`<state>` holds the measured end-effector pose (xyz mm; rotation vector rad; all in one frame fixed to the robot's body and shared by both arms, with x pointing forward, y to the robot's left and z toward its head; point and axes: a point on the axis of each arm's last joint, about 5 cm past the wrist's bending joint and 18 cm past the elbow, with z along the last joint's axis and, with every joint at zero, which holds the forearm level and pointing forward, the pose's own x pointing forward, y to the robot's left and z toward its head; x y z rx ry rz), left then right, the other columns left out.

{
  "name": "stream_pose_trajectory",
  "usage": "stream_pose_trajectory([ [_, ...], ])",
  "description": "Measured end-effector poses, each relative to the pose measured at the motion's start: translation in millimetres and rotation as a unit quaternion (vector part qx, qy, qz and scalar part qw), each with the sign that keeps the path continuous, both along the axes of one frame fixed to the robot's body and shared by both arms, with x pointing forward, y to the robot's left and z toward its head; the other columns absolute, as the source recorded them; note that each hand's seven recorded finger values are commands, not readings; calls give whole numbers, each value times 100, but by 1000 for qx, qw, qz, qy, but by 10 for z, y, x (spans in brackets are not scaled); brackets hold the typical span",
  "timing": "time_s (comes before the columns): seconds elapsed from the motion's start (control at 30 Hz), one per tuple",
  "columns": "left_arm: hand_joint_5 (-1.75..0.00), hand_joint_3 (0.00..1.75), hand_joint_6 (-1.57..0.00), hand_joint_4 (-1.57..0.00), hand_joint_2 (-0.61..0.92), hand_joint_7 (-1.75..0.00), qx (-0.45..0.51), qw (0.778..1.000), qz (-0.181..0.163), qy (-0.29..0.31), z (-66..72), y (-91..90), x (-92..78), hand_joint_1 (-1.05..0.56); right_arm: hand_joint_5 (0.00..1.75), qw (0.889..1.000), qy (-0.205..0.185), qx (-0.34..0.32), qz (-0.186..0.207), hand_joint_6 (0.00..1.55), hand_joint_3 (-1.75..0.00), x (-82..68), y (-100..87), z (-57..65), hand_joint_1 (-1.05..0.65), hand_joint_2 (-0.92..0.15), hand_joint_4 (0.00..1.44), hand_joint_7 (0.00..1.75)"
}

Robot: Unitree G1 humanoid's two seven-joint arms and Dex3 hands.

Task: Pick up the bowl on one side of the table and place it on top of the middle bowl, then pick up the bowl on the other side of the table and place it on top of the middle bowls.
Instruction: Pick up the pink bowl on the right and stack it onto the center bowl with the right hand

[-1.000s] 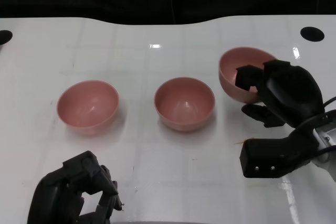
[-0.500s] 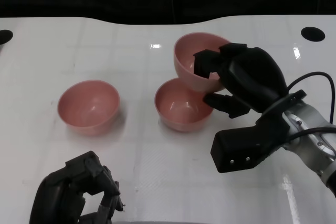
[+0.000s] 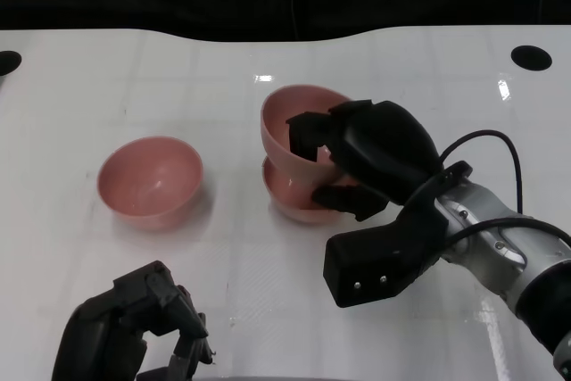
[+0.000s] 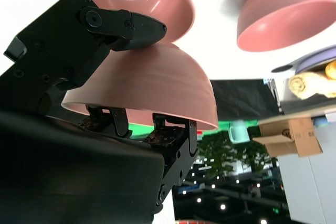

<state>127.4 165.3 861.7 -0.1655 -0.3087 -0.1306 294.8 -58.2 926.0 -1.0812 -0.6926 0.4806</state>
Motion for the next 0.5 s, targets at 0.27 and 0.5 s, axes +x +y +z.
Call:
stream_pose_trajectory([
  [0.27,-165,122,-87,-91,47,-141,5,1000,1,7,-13,-17,-31,-14,175,999,27,-30,-7,77,-78,-23,9,-211,-20,-57,85,142],
  [0.5,-164,124,-89,-91,46,-139,9,1000,3,4,5,-34,-36,-12,36,994,43,-97,-15,77,-33,22,11,-263,-44,-90,69,5],
])
